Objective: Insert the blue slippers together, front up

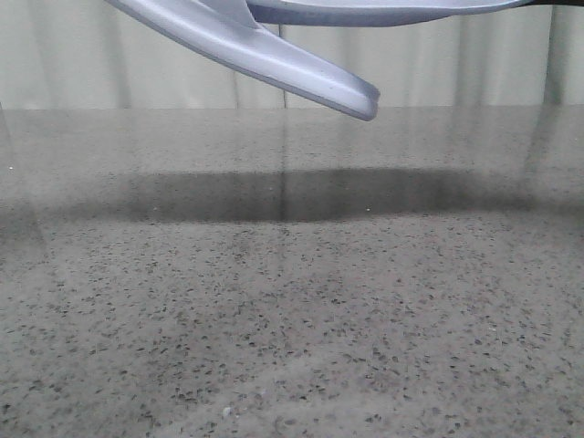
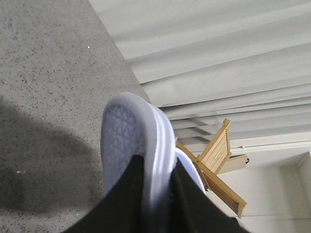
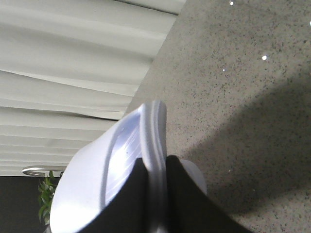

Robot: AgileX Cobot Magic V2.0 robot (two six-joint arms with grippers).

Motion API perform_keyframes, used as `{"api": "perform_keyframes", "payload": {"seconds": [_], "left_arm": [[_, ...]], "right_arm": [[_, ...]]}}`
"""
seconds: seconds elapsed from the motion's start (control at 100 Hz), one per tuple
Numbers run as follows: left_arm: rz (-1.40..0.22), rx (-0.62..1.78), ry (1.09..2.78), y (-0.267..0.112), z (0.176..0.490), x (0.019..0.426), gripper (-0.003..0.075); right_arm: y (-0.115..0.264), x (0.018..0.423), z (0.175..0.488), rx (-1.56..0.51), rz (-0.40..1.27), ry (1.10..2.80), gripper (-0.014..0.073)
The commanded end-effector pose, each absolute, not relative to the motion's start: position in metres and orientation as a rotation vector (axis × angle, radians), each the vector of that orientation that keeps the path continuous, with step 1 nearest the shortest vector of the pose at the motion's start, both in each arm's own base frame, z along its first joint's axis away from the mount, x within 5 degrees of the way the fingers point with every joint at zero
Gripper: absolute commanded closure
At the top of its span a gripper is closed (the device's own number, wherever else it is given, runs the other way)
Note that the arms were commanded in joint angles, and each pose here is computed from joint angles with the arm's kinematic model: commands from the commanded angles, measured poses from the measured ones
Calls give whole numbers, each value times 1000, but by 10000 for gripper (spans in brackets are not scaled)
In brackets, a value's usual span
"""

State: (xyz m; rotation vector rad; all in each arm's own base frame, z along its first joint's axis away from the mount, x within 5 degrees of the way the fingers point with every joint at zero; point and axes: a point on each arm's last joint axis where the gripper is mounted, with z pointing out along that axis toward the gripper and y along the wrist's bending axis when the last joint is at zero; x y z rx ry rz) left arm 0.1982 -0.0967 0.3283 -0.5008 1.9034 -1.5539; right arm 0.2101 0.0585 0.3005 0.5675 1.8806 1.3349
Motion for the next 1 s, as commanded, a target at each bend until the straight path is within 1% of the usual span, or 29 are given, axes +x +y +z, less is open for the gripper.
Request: {"api": "perform_keyframes", "payload": {"seconds": [0.0,0.11,0.25,0.36,0.44,0.53,0.71,0.86,0.93,0.99], "left_arm": [[-1772,-418,1830,-105,351,188,690],[-1782,-428,1831,-105,351,188,690],[-1797,-416,1833,-106,352,187,690],[-1814,-398,1834,-107,353,186,690],[-1821,-391,1835,-108,353,185,690],[-1824,-387,1835,-108,353,185,690],[-1815,-369,1834,-108,353,185,690],[-1812,-365,1833,-108,353,185,690],[-1812,-365,1833,-108,353,185,690],[-1812,-365,1833,-108,353,185,690]], "right_arm": [[73,203,318,385,1541,1832,702],[82,202,318,336,1562,1841,702],[98,201,313,267,1576,1892,702],[107,202,308,212,1566,1923,702],[109,203,310,168,1546,1913,702],[107,204,313,132,1482,1896,702],[95,210,313,124,1199,1876,701],[88,208,316,94,1061,1849,699],[85,206,320,94,1032,1835,668],[83,204,322,90,1006,1823,611]]}}
